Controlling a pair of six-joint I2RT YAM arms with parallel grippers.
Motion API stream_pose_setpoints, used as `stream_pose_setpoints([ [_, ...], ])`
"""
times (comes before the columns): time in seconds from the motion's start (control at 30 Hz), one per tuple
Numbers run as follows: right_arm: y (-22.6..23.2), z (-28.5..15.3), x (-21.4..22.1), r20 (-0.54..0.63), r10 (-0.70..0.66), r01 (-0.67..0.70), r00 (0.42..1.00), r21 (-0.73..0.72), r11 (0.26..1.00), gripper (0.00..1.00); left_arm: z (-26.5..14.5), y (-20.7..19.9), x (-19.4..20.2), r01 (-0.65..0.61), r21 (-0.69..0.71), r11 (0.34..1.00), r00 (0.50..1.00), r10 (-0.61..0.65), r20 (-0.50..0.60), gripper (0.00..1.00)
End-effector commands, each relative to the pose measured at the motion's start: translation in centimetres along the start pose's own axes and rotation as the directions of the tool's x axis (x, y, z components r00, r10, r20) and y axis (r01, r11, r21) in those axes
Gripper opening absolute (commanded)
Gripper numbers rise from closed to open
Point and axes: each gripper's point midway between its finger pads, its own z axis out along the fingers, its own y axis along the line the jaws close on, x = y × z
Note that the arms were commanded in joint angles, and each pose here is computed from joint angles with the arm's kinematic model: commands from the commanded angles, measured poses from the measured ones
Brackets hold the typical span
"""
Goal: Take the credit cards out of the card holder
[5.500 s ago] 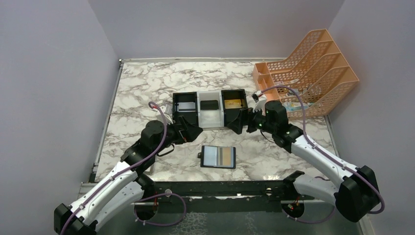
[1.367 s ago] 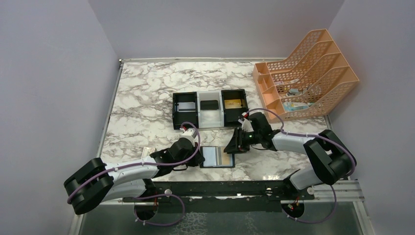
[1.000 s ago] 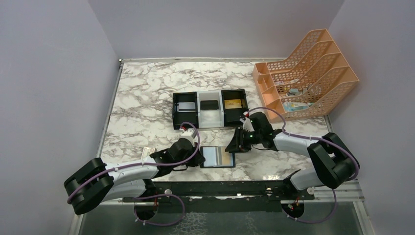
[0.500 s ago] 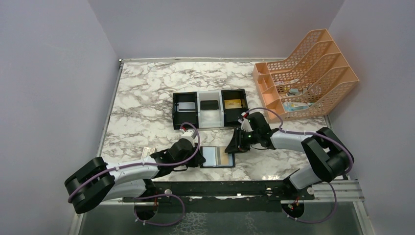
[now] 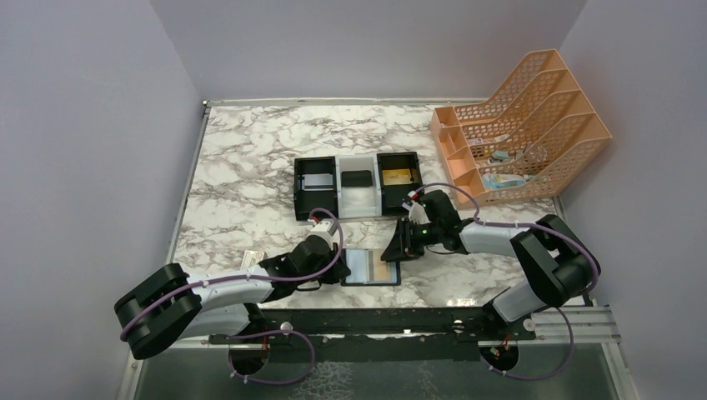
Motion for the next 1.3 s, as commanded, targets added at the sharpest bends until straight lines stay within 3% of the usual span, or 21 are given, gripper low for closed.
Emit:
stream_pose_setpoints([
  [0.0, 1.9, -0.2, -0.4, 0.003, -0.034, 0.034, 0.999, -0.064, 0.997, 0.28, 0.1, 0.1, 0.9, -0.019, -0.004, 1.000, 0.999, 0.019, -0.036, 0.04],
  [0.5, 4.8, -1.5, -1.0, 0.034, -0.114, 0.118, 0.993, -0.138, 0.983, 0.29, -0.3, -0.4, 0.2, -0.007, 0.017, 1.000, 1.000, 0.007, -0.002, 0.04],
  [0.9, 8.4, 1.2, -1.1, 0.000, -0.181, 0.178, 0.984, -0.180, 0.967, 0.30, -0.2, -1.9, -1.3, 0.027, 0.008, 1.000, 0.994, -0.028, 0.103, 0.04],
  [1.13, 8.0, 2.3, -0.5, -0.040, -0.176, 0.168, 0.984, -0.167, 0.972, 0.32, -1.1, -0.6, -1.5, 0.046, -0.064, 0.997, 0.990, -0.037, 0.136, 0.12],
  [1.27, 8.0, 1.6, -1.3, 0.039, -0.183, 0.186, 0.982, -0.124, 0.975, 0.32, -2.2, 0.5, -1.7, 0.057, -0.111, 0.992, 0.987, -0.040, 0.154, 0.17],
])
